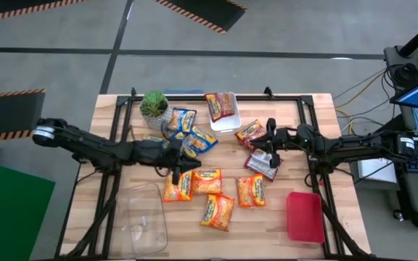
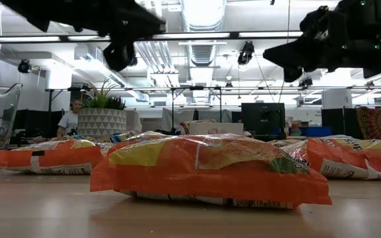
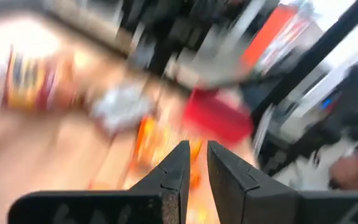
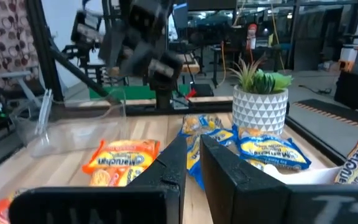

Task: Sort Maruchan noodles
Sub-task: Put the middle blue noodle pack into the transparent bin

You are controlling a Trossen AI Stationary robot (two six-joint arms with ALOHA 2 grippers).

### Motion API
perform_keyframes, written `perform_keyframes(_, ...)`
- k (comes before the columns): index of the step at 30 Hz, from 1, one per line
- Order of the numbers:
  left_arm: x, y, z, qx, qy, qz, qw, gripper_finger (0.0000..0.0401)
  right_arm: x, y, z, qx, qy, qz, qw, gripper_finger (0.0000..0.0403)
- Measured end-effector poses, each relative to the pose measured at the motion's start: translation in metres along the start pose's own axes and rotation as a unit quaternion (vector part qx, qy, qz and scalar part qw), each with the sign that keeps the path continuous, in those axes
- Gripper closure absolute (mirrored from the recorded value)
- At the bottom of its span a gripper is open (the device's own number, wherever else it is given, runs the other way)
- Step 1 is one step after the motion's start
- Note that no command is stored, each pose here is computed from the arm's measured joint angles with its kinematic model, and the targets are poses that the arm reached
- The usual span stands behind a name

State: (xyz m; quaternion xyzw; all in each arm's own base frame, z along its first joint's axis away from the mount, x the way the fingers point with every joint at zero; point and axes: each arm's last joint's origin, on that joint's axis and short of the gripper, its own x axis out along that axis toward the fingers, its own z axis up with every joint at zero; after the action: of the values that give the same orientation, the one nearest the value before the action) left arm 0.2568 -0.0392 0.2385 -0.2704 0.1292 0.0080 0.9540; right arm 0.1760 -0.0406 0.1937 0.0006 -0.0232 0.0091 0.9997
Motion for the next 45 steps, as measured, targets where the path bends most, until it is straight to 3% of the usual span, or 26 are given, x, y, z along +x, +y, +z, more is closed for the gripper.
perform_keyframes(3,0.005,-0.003,-0.006,-0.032,0.085,0.081,0.993,0.0362,0.000,0.000,-0.003,-0.011,0.016,-0.001,1.000,0.0369)
perform_keyframes(8,0.018,-0.006,-0.007,-0.048,0.195,0.192,0.961,0.0362,0.000,0.000,-0.005,-0.009,0.026,-0.001,1.000,0.0369)
perform_keyframes(17,0.053,-0.003,-0.020,-0.032,0.294,0.275,0.915,0.0362,0.000,0.000,-0.008,-0.002,0.039,-0.001,0.999,0.0369)
perform_keyframes(23,0.065,0.002,-0.029,-0.044,0.322,0.315,0.892,0.0362,0.000,0.000,-0.008,-0.008,0.038,-0.001,0.999,0.0369)
perform_keyframes(33,0.067,0.007,-0.032,-0.077,0.308,0.357,0.878,0.0356,0.000,0.000,-0.007,-0.017,0.034,-0.001,0.999,0.0369)
perform_keyframes(45,0.067,0.013,-0.027,-0.035,0.246,0.412,0.877,0.0240,0.000,0.000,-0.004,-0.034,0.022,-0.001,0.999,0.0369)
